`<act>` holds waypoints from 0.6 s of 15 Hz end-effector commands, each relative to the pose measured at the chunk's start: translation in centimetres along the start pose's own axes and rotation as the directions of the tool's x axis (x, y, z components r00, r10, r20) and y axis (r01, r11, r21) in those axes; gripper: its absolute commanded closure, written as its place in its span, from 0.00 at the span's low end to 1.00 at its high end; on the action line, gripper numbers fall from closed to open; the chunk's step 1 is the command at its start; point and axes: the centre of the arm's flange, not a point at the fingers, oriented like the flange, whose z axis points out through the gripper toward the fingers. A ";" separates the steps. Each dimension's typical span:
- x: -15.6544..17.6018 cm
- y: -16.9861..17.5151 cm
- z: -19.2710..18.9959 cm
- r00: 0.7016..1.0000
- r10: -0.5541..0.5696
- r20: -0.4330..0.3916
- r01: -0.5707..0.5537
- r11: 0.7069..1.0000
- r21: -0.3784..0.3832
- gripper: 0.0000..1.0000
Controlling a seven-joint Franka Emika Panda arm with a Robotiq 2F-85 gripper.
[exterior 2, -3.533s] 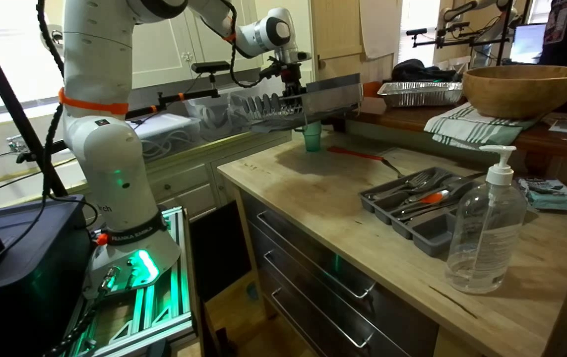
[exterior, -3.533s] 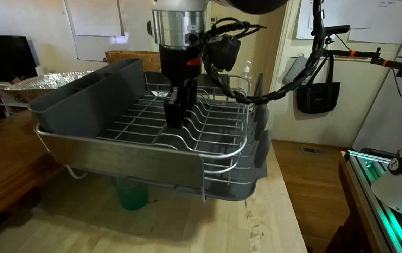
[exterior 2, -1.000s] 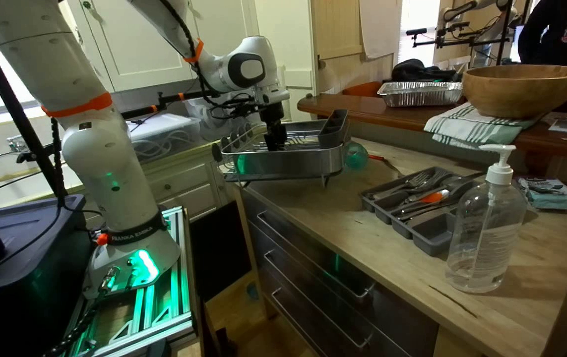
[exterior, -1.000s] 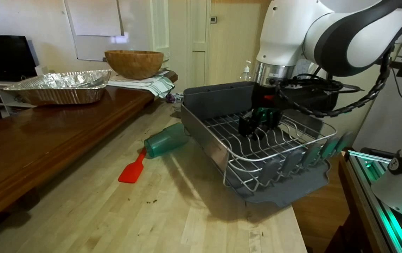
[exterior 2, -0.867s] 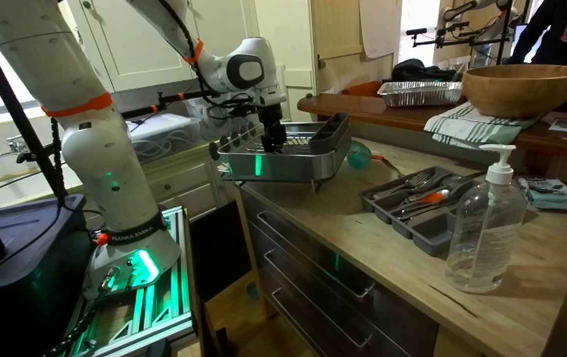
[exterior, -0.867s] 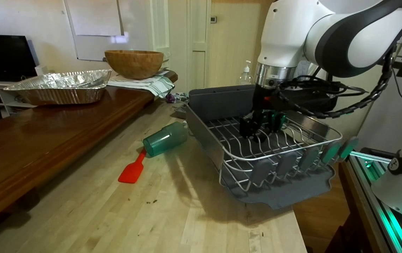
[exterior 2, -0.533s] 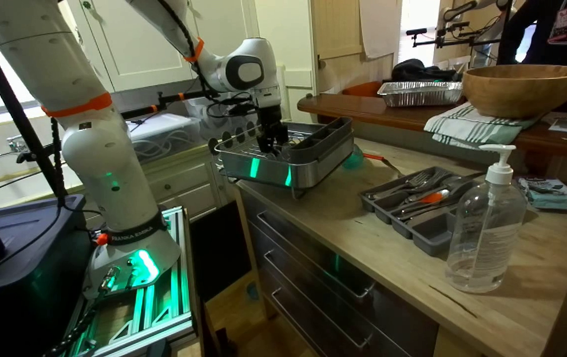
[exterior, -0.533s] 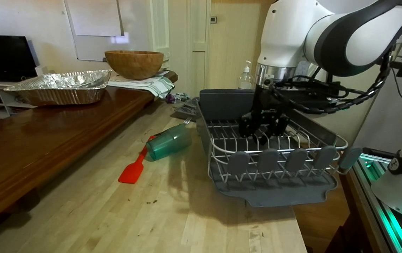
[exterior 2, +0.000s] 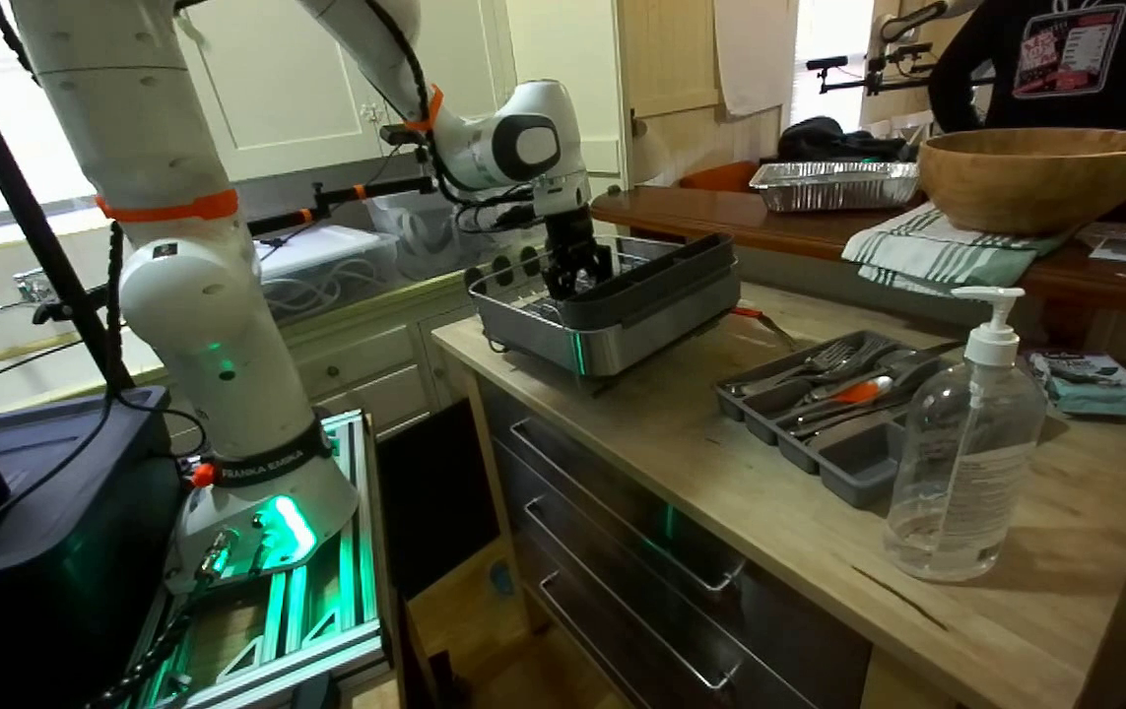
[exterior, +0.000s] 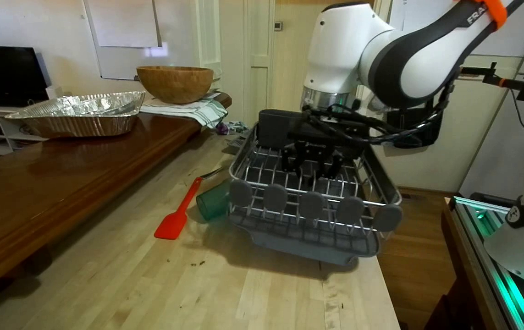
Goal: Move the rack to the top countertop, then put it back on the bottom countertop
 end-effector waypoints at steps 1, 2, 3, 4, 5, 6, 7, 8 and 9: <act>0.0 -8.9 0.4 0.998 -0.064 -0.011 0.064 0.998 0.017 0.95; -0.1 -10.1 1.2 0.996 -0.085 -0.003 0.085 0.996 -0.002 0.95; -0.2 -11.3 1.4 0.995 -0.096 0.002 0.096 0.995 -0.001 0.95; -0.4 -12.4 1.5 0.994 -0.108 0.008 0.108 0.994 0.002 0.95; -0.9 -13.0 1.4 0.994 -0.114 0.007 0.114 0.994 -0.004 0.95; -1.2 -13.5 1.5 0.993 -0.114 0.006 0.114 0.993 -0.006 0.95; -1.8 -13.7 1.6 0.993 -0.120 0.007 0.120 0.993 -0.015 0.95; -2.3 -14.0 1.5 0.993 -0.119 0.001 0.119 0.993 -0.018 0.95; -2.8 -13.7 1.5 0.993 -0.115 -0.005 0.115 0.993 -0.026 0.95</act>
